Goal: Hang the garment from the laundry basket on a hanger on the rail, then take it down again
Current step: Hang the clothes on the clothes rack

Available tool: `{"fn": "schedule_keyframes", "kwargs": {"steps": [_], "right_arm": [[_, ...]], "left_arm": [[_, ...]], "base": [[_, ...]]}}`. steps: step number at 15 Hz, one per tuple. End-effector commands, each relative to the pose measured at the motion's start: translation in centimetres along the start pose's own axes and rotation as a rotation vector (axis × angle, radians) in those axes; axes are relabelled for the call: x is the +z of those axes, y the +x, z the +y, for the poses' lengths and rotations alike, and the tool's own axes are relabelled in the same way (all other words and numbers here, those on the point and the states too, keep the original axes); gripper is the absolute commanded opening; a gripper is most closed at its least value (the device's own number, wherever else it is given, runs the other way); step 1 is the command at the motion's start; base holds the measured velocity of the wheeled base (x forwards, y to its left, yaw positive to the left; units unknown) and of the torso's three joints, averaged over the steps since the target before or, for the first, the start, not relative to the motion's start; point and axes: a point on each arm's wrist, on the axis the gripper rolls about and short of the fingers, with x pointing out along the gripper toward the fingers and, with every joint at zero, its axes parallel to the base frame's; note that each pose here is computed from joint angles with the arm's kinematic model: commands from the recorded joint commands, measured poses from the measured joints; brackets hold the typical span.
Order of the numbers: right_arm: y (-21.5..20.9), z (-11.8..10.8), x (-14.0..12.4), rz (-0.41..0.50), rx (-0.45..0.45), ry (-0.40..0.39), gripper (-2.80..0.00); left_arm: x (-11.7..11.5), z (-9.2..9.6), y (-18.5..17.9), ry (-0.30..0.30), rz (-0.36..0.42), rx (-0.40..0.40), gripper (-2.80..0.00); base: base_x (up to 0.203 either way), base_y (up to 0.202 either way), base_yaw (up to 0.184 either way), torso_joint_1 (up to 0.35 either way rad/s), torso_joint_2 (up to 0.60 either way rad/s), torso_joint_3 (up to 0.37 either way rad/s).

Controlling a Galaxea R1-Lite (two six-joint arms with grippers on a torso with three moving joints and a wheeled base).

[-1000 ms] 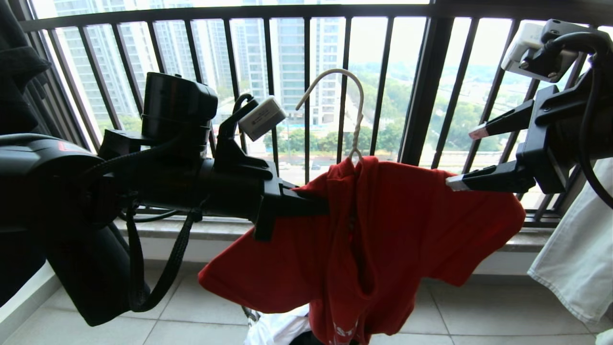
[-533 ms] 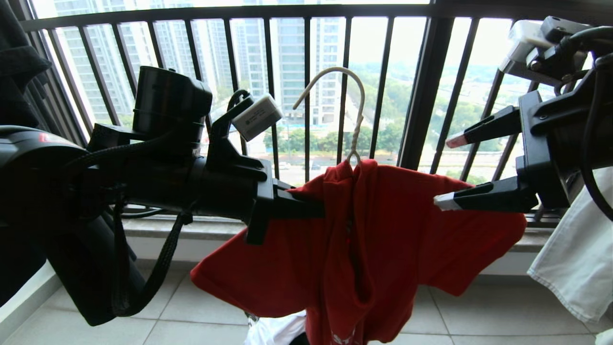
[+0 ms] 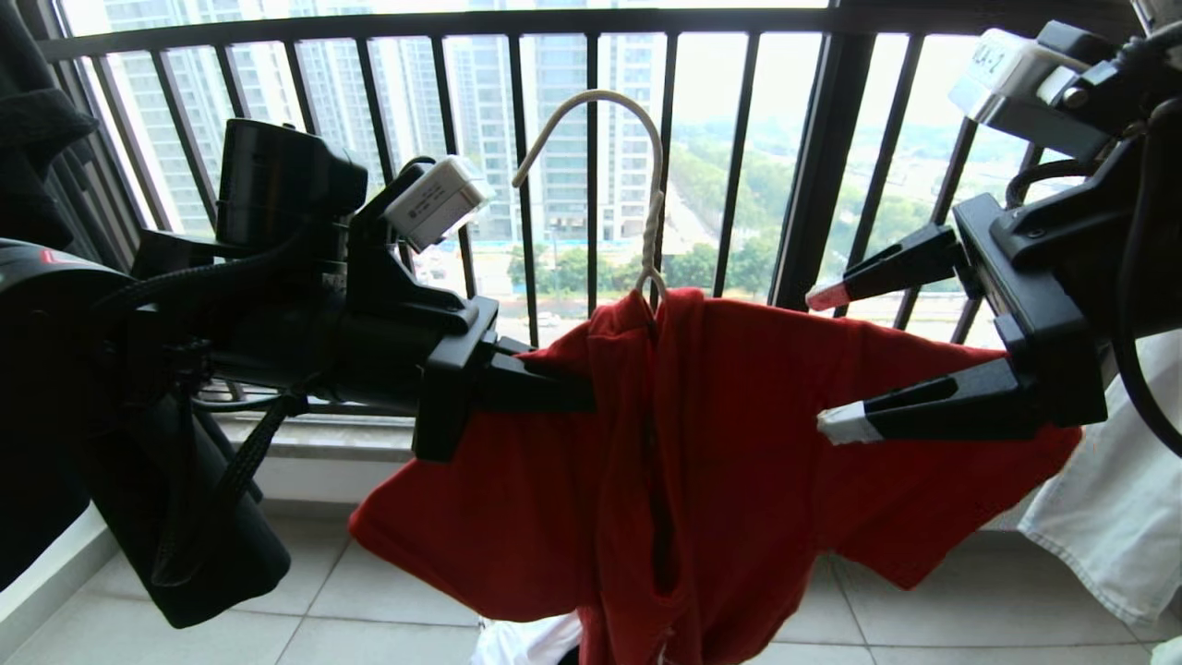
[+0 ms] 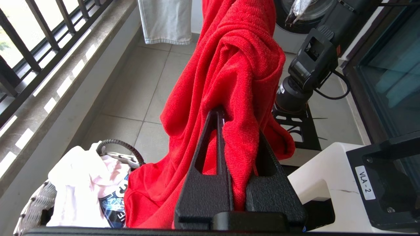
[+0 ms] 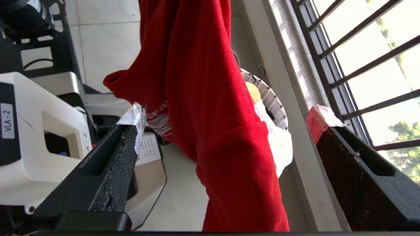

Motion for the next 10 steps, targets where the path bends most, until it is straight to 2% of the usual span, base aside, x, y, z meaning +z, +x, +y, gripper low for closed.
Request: {"fn": "schedule_keyframes", "kwargs": {"steps": [1, 6, 10], "right_arm": [[1.2, -0.4, -0.1, 0.007, 0.04, 0.01, 0.0], [2.3, -0.2, 0.4, -0.012, 0.103, 0.002, 0.0], [3.1, -0.5, 0.3, -0.039, 0.175, 0.065, 0.0]], "left_arm": [[-0.2, 0.3, 0.1, -0.004, 0.002, -0.003, -2.8], [-0.5, 0.8, 0.3, 0.003, 0.005, -0.004, -2.8], [-0.4, 1.1, 0.0, 0.01, -0.002, 0.011, -2.8]], "base": [[0.0, 0.0, 0.0, 0.0, 0.0, 0.0], [0.0, 0.0, 0.0, 0.0, 0.0, 0.0], [0.0, 0.0, 0.0, 0.0, 0.0, 0.0]]}}
